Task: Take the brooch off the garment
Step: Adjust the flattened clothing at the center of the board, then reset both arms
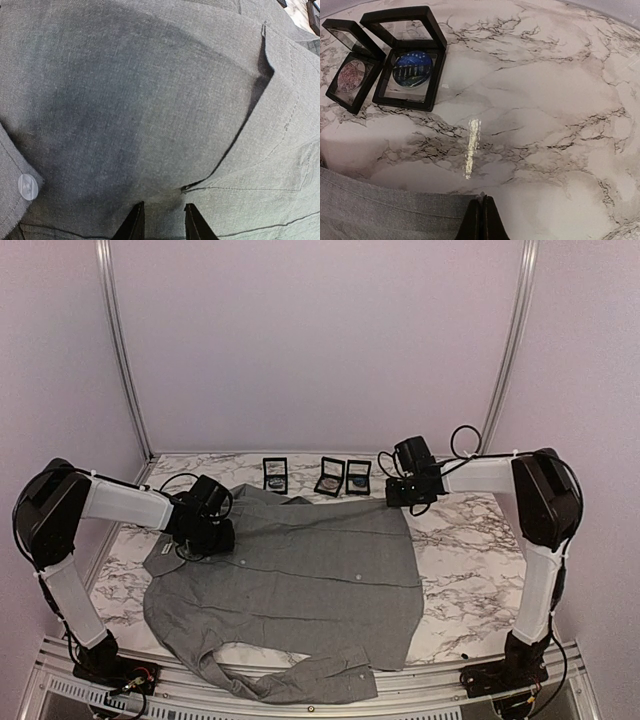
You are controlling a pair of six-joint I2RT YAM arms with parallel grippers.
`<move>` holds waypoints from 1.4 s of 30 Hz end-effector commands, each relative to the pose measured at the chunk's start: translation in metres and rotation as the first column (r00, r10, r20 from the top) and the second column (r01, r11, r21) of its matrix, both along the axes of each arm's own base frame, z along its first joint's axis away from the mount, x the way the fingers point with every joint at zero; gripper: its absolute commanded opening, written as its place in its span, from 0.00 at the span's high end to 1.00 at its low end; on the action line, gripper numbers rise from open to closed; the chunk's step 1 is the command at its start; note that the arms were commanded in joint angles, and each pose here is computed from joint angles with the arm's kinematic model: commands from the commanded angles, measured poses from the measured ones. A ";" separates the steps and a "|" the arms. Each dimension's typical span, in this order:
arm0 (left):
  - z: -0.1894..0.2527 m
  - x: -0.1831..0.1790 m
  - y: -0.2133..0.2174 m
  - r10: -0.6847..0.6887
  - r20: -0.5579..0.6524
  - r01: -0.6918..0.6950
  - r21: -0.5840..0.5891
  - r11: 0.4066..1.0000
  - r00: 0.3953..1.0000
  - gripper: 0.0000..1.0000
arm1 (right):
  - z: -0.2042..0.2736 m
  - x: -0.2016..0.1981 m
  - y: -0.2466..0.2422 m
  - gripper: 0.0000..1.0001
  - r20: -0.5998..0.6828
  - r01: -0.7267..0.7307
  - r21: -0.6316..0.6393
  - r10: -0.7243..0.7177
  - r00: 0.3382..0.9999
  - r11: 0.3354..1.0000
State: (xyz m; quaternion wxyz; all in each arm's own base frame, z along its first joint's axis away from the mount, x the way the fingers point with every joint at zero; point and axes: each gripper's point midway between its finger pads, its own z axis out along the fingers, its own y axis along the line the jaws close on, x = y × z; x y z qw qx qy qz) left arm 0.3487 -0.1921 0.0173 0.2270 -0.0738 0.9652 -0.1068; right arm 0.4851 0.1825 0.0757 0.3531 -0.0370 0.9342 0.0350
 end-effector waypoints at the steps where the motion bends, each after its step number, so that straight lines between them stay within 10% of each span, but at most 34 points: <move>1: -0.018 -0.022 0.011 -0.004 -0.095 0.007 0.030 1.000 0.995 0.72 | -0.009 0.005 -0.008 0.98 -0.020 0.026 0.011 -0.025 0.999 1.000; 12: 0.048 0.001 -0.002 -0.024 0.037 0.025 -0.034 0.999 0.999 0.71 | 0.036 -0.018 0.017 0.53 0.029 -0.060 0.035 0.059 0.998 0.998; 27: 0.106 -0.040 0.008 -0.056 0.165 0.078 -0.135 0.988 0.985 0.65 | 0.091 -0.122 0.068 0.30 0.108 -0.238 0.214 0.219 0.970 0.947; 29: 0.116 -0.048 0.007 -0.074 0.200 0.106 -0.155 0.982 0.977 0.60 | 0.102 -0.134 0.064 0.03 0.130 -0.238 0.252 0.210 0.969 0.938; 42: 0.181 -0.080 0.017 -0.088 0.397 0.190 -0.226 0.956 0.914 0.25 | 0.171 -0.204 0.004 0.02 0.290 -0.197 0.395 0.082 0.954 0.897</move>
